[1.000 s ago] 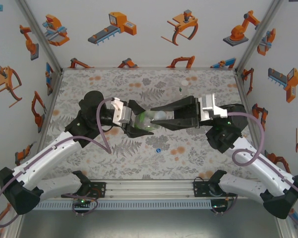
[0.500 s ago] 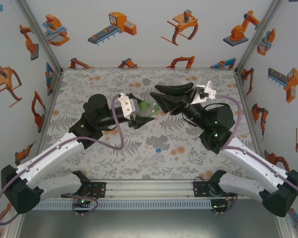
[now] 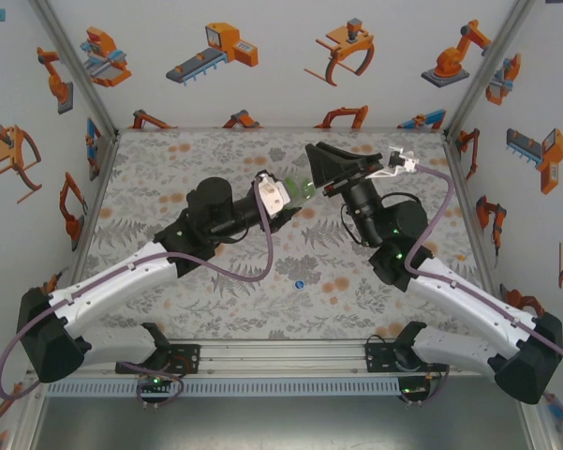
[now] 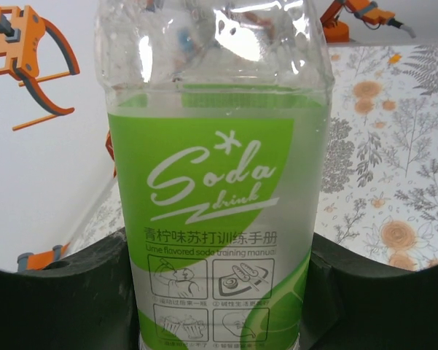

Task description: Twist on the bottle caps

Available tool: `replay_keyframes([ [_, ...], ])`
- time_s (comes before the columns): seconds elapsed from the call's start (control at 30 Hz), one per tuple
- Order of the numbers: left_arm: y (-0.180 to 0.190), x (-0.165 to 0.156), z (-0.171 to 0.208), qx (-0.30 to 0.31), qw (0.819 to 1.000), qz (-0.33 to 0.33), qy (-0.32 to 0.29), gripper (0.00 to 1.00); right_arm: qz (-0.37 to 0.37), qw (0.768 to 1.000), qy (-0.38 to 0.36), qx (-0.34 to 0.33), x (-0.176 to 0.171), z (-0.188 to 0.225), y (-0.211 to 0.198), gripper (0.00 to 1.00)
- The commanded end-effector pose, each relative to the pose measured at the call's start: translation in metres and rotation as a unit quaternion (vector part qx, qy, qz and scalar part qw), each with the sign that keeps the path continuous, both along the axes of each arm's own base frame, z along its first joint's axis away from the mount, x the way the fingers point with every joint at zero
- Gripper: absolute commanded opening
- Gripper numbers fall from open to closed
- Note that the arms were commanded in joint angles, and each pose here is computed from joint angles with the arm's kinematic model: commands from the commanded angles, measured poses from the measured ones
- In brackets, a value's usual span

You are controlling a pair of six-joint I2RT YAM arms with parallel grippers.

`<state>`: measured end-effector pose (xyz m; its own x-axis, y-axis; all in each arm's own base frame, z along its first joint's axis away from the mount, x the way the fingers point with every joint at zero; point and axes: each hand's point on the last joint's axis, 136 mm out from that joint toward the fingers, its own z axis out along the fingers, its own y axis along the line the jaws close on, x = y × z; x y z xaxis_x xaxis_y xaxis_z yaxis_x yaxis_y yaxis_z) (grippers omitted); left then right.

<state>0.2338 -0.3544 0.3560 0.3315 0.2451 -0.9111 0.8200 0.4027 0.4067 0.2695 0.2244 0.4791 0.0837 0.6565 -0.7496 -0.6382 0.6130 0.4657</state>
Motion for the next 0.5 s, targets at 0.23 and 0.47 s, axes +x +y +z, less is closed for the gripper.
replay_keyframes([
  [0.23, 0.007, 0.005, 0.021, 0.028, 0.999, 0.008, -0.018, 0.0, 0.021, 0.998, 0.047, -0.022, -0.002, -0.015, 0.008, 0.45],
  [0.47, 0.035, -0.002, 0.002, 0.084, 0.994, -0.046, 0.044, 0.0, -0.013, 0.991, 0.079, -0.104, -0.007, -0.017, -0.01, 0.66],
])
